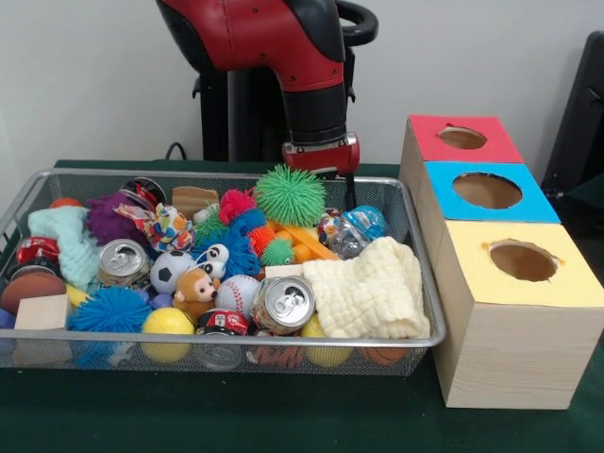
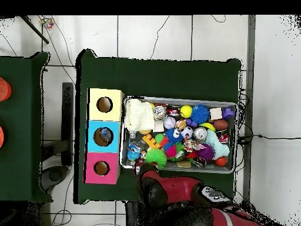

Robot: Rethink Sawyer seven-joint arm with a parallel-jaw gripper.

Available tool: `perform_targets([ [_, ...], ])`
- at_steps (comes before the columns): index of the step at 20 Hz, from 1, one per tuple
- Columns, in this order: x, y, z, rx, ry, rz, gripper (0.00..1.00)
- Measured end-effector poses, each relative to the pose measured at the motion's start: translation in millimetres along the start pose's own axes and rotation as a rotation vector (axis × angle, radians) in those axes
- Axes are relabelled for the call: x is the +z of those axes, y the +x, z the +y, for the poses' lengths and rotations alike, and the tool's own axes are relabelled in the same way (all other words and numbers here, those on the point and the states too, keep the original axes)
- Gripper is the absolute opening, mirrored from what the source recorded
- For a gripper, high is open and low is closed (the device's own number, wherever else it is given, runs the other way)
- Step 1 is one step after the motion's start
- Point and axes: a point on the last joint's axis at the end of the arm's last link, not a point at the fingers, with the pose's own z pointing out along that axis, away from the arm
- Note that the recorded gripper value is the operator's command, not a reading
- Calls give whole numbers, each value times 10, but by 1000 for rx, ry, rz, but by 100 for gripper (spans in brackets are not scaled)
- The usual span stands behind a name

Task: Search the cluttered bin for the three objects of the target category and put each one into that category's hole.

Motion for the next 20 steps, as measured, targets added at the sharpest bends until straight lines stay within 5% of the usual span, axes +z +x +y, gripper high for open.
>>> perform_targets([
  [10,-139,-91,131,0,38,36,100],
  [20,-425,-431,192,41,73,83,100],
])
